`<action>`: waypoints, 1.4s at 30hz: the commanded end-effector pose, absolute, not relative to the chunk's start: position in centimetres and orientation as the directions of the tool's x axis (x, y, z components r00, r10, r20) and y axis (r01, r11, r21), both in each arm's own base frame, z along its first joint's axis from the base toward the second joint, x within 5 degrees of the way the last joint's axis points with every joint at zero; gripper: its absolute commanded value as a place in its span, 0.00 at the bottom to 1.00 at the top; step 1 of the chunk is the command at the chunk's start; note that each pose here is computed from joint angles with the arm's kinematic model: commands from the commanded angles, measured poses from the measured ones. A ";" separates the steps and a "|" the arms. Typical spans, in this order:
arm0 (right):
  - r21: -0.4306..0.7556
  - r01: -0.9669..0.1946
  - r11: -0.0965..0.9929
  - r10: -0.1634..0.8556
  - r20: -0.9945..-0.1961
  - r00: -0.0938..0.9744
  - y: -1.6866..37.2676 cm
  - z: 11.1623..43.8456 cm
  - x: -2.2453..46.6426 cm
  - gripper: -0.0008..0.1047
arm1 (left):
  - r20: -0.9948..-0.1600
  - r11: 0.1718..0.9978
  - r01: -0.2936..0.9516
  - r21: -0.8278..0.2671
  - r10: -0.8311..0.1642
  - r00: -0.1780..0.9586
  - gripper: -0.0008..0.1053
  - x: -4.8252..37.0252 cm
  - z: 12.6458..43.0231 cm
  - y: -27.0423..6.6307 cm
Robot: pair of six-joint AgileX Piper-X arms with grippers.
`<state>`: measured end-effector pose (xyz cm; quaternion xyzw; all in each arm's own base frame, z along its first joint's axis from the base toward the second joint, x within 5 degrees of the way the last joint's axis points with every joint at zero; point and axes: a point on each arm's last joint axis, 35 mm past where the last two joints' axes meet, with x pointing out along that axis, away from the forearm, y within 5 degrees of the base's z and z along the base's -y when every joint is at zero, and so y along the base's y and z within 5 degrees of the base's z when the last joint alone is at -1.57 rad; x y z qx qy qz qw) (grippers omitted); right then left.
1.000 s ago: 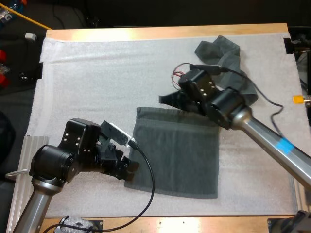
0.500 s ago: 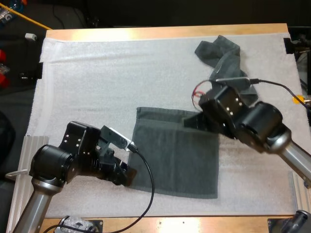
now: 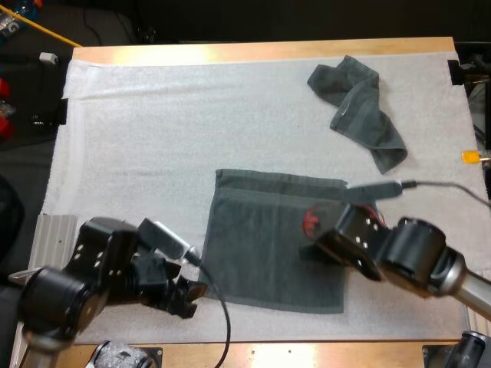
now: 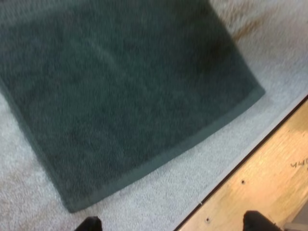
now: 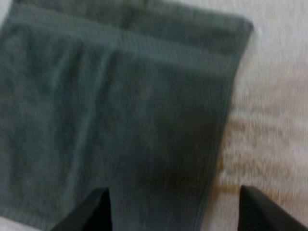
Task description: Pick towel from pile, fold and stack
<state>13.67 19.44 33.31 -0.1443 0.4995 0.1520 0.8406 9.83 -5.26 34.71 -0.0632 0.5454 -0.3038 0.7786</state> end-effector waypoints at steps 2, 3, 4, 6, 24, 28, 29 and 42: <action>-0.070 -0.373 0.925 0.111 -0.890 0.442 18.7 32.6 12.4 0.53 | -0.796 0.800 0.410 -0.437 -0.557 0.237 0.54 8.9 35.2 -5.0; -0.063 -0.370 0.927 0.115 -0.891 0.438 18.6 32.5 12.1 0.53 | -0.793 0.800 0.411 -0.438 -0.559 0.243 0.54 8.7 35.3 -4.9; -0.049 -0.358 0.932 0.117 -0.896 0.429 18.3 32.0 11.5 0.53 | -0.787 0.798 0.415 -0.437 -0.563 0.254 0.54 8.5 35.4 -4.8; -0.031 -0.343 0.939 0.120 -0.904 0.409 17.8 31.2 10.6 0.53 | -0.780 0.796 0.421 -0.436 -0.567 0.265 0.54 8.1 35.6 -4.7; 0.217 -0.183 0.959 0.259 -0.934 0.247 16.0 21.4 7.5 0.53 | -0.777 0.800 0.402 -0.446 -0.569 0.270 0.54 7.9 35.6 -4.6; 0.291 -0.109 0.950 0.309 -0.921 0.237 15.8 19.0 7.3 0.53 | -0.781 0.801 0.398 -0.446 -0.566 0.263 0.54 7.8 35.6 -4.6; 0.306 -0.087 0.948 0.318 -0.918 0.237 15.7 18.5 7.3 0.53 | -0.783 0.802 0.397 -0.447 -0.565 0.260 0.54 7.8 35.6 -4.6; 0.469 0.148 0.871 0.412 -0.859 0.304 14.5 13.9 6.8 0.35 | -0.785 0.803 0.395 -0.447 -0.564 0.256 0.54 7.8 35.5 -4.5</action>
